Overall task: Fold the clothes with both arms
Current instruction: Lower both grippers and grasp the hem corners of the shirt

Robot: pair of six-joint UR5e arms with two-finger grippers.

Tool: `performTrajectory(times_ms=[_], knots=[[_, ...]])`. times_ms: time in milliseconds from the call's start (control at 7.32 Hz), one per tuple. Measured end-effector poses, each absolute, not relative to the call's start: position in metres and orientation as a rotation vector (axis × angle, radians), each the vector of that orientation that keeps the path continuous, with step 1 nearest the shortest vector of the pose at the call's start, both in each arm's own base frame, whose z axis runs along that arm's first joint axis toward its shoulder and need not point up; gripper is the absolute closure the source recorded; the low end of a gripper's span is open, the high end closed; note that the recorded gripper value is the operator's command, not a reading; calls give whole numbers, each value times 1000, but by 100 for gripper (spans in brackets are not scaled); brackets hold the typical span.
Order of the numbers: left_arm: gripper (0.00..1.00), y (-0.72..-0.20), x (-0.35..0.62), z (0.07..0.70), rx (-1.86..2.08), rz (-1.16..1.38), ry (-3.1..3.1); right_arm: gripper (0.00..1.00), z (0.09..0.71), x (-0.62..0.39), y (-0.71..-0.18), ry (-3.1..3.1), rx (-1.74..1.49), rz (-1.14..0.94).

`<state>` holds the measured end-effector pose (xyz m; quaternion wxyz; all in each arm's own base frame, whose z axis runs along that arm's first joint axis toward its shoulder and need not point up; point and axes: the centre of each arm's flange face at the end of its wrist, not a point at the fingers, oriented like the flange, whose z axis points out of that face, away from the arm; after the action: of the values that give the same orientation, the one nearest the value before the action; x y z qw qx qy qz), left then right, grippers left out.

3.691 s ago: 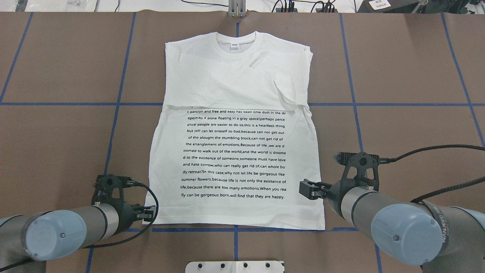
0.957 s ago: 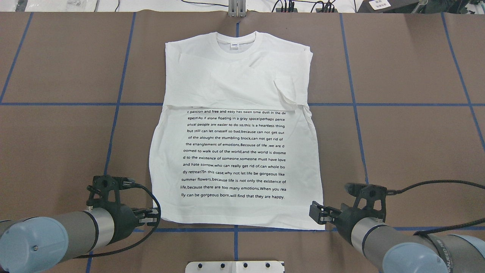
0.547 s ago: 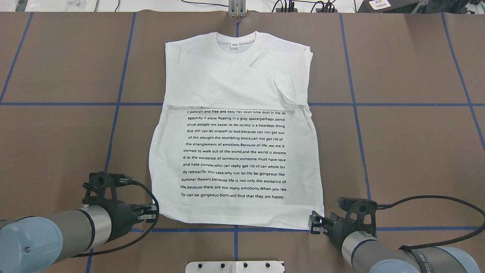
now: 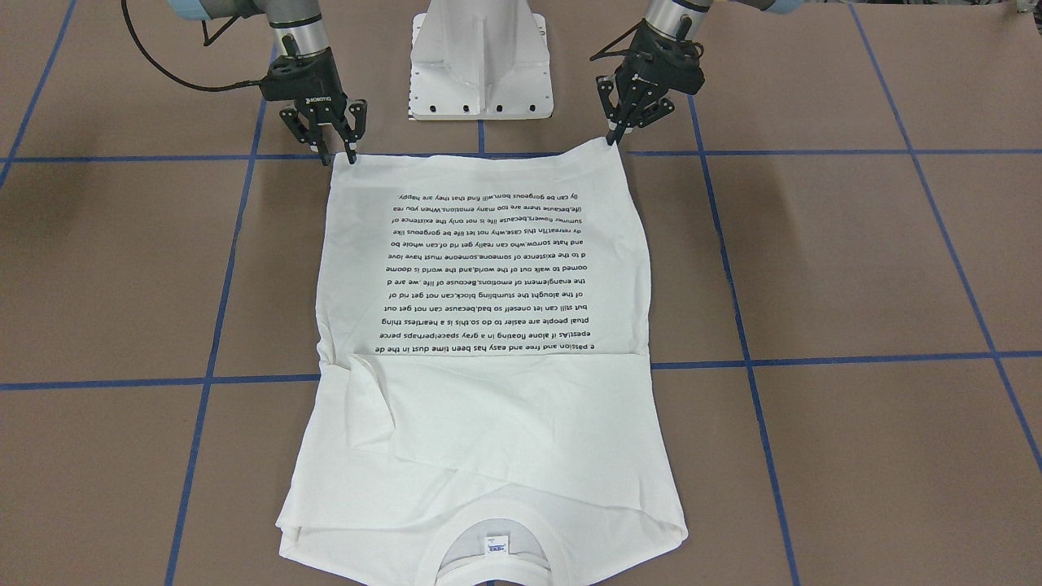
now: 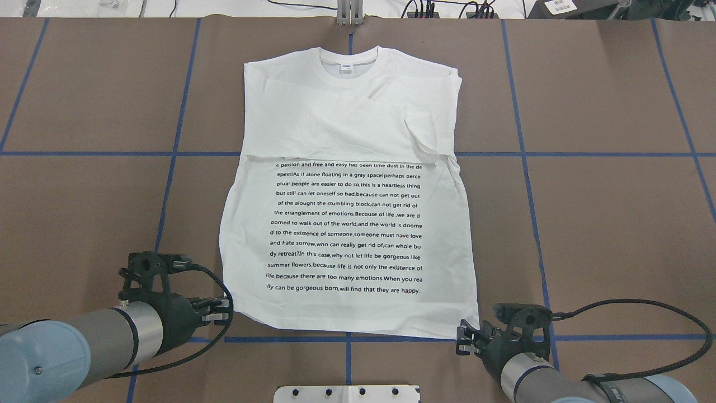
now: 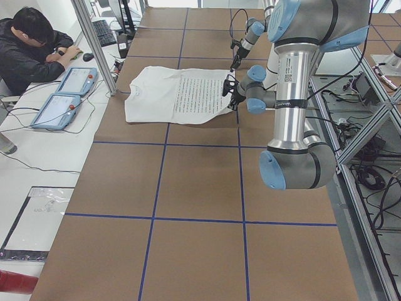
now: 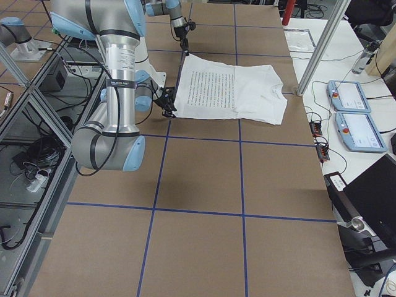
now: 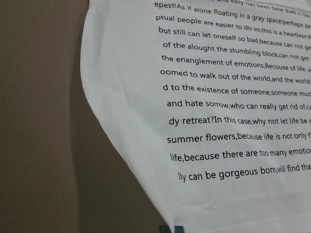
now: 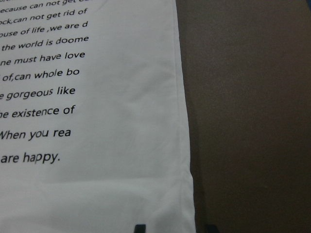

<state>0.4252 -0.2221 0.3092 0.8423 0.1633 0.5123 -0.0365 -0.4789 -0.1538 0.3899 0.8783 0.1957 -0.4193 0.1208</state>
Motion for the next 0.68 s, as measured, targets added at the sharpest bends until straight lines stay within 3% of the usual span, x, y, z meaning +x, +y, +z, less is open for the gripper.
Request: performTrajectory(times_ms=[137, 683], knots=[[100, -222, 425, 309, 347, -79, 1082, 100, 390, -480, -151, -875, 407, 248], [100, -220, 408, 307, 348, -80, 1086, 100, 386, -479, -147, -872, 401, 233]])
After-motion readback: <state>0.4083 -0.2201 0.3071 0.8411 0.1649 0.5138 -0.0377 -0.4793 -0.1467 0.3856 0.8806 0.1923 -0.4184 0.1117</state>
